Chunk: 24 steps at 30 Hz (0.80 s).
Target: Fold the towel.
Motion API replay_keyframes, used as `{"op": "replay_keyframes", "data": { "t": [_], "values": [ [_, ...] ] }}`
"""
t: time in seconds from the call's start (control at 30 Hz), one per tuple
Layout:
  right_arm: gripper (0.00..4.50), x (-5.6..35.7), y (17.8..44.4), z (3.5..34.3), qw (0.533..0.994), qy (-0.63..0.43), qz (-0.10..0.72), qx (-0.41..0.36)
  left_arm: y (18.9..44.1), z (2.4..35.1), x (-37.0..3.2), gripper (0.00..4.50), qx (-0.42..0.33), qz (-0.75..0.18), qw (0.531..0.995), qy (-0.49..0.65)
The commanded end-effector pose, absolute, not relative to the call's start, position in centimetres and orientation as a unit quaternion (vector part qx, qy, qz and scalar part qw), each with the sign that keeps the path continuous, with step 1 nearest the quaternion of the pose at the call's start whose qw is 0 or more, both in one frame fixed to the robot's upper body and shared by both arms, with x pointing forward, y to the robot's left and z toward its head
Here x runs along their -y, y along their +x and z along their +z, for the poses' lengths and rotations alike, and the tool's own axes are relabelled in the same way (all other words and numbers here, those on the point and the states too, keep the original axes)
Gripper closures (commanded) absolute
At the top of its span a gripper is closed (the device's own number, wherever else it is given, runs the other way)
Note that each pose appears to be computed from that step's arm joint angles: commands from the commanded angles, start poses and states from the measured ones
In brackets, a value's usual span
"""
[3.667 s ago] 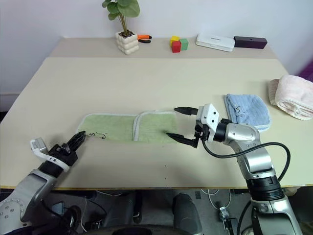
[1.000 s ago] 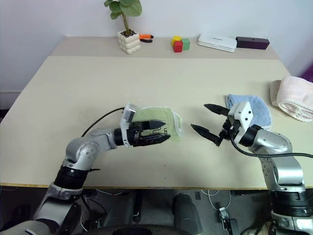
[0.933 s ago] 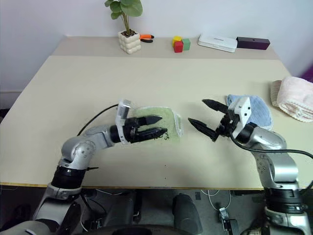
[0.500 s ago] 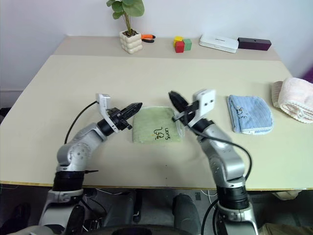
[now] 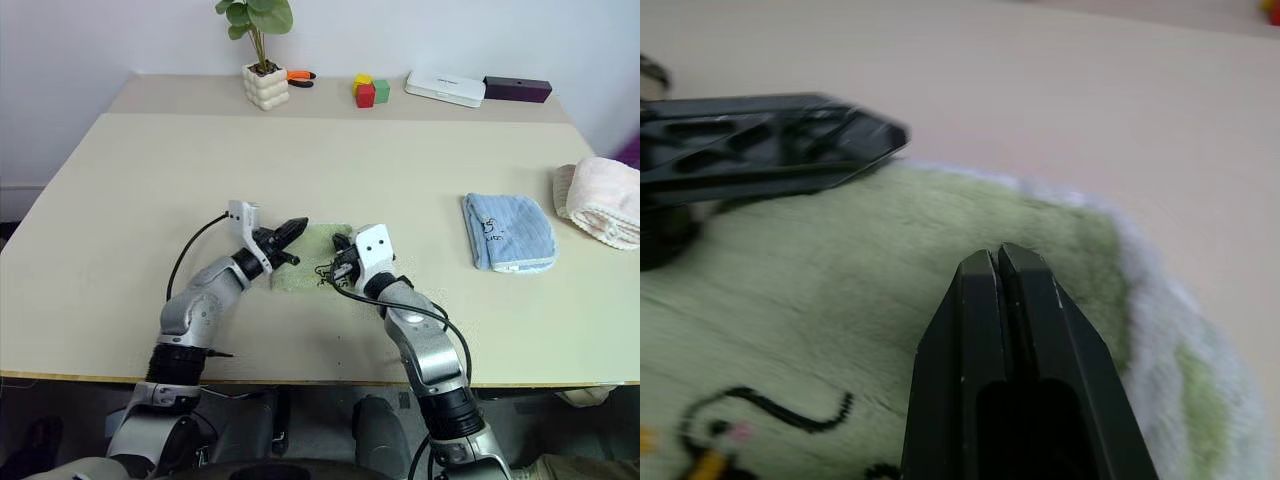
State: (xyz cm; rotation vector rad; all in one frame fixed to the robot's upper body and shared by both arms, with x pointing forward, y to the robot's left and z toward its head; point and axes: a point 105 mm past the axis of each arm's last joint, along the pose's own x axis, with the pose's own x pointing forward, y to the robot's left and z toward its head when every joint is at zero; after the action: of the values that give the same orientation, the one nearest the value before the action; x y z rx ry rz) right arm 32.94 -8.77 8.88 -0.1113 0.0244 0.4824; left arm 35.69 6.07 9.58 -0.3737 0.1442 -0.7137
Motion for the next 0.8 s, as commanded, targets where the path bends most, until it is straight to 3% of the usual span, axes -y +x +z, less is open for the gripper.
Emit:
{"op": "replay_keyframes", "data": {
  "t": [0.03,0.53,0.8],
  "values": [
    [4.46,10.7,33.2,7.8,0.977,-0.065,0.201,-0.015,35.4,8.7,-5.7,4.49,-0.091,-0.356,0.915,-0.165],
    [4.46,13.8,33.1,7.4,0.989,-0.052,0.139,-0.018,36.4,9.5,-7.4,4.49,-0.059,-0.326,0.93,-0.16],
    [4.46,13.7,34.0,9.6,0.988,-0.048,0.147,0.012,36.0,13.2,-6.9,4.49,-0.016,-0.375,0.905,-0.201]
  ]
}}
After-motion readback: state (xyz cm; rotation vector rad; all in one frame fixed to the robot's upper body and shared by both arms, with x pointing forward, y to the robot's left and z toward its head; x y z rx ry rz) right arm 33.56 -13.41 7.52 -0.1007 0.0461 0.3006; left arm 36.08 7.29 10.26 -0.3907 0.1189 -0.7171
